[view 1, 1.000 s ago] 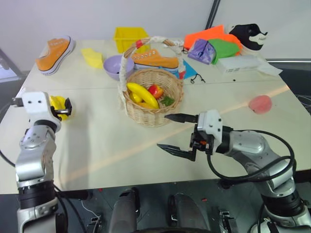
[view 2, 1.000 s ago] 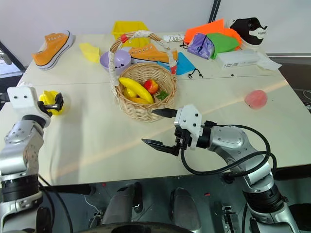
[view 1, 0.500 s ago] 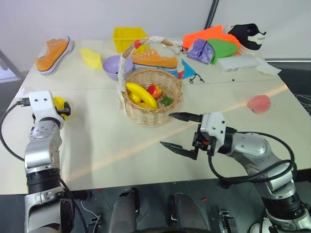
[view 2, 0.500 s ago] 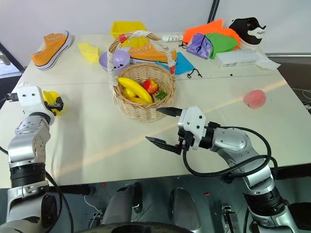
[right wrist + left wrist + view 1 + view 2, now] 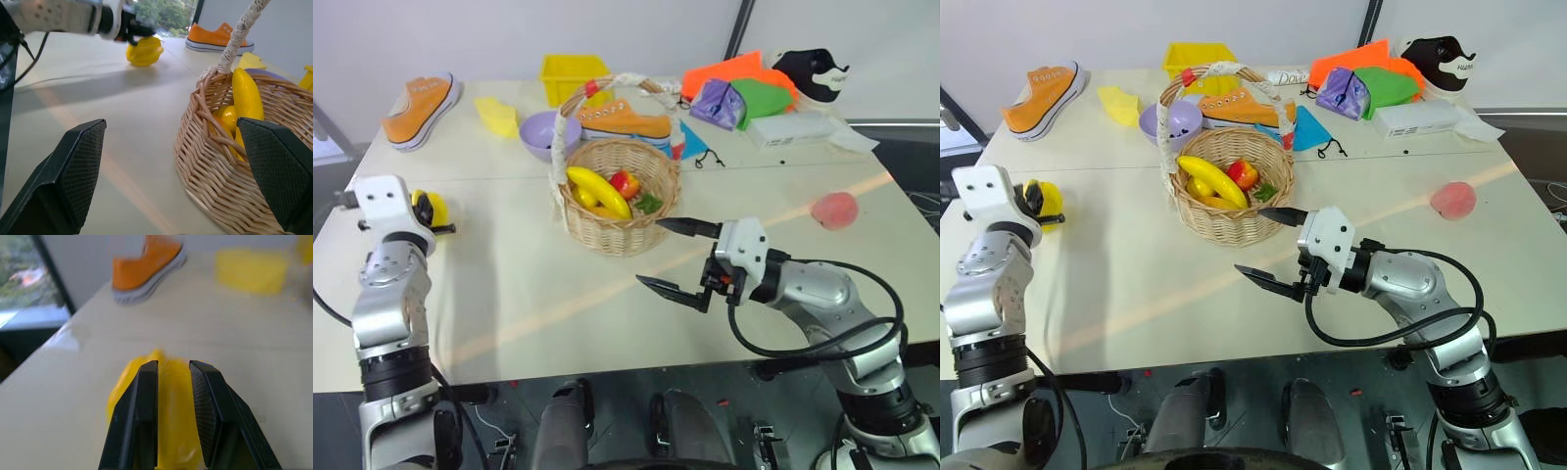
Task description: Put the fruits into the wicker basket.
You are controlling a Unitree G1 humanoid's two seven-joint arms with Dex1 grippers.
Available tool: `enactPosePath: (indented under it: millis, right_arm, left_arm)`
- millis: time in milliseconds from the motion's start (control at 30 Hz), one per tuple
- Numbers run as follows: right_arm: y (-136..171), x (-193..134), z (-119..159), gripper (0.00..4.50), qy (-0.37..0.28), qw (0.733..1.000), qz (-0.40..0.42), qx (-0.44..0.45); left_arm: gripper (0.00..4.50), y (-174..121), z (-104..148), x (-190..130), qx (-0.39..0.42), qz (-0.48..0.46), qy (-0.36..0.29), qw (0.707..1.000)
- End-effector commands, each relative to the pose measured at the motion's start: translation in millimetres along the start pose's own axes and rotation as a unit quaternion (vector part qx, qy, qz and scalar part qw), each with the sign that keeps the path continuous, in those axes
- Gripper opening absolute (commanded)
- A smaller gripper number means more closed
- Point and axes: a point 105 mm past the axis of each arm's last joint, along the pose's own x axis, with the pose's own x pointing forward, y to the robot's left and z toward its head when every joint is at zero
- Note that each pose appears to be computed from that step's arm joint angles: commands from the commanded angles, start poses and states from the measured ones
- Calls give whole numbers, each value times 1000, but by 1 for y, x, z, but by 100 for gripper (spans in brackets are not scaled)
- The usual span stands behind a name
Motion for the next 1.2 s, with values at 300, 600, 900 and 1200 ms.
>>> enactPosePath:
  millis: [300,600,900,1200]
  right_arm:
    - [-26,-12,8,450,-5,999,-27,-29]
    - [-19,-5,13,450,-17,999,-15,-25]
    - [-12,-3,16,450,-20,999,-15,-24]
    - [-11,-5,15,450,-17,999,-22,-25]
  left_arm:
    - [108,22,35,-22,13,-35,-32,999]
    - [444,28,-21,-1,2,36,94,995]
    - [444,26,-54,19,-23,32,149,988]
    - [283,28,-58,22,-36,42,148,987]
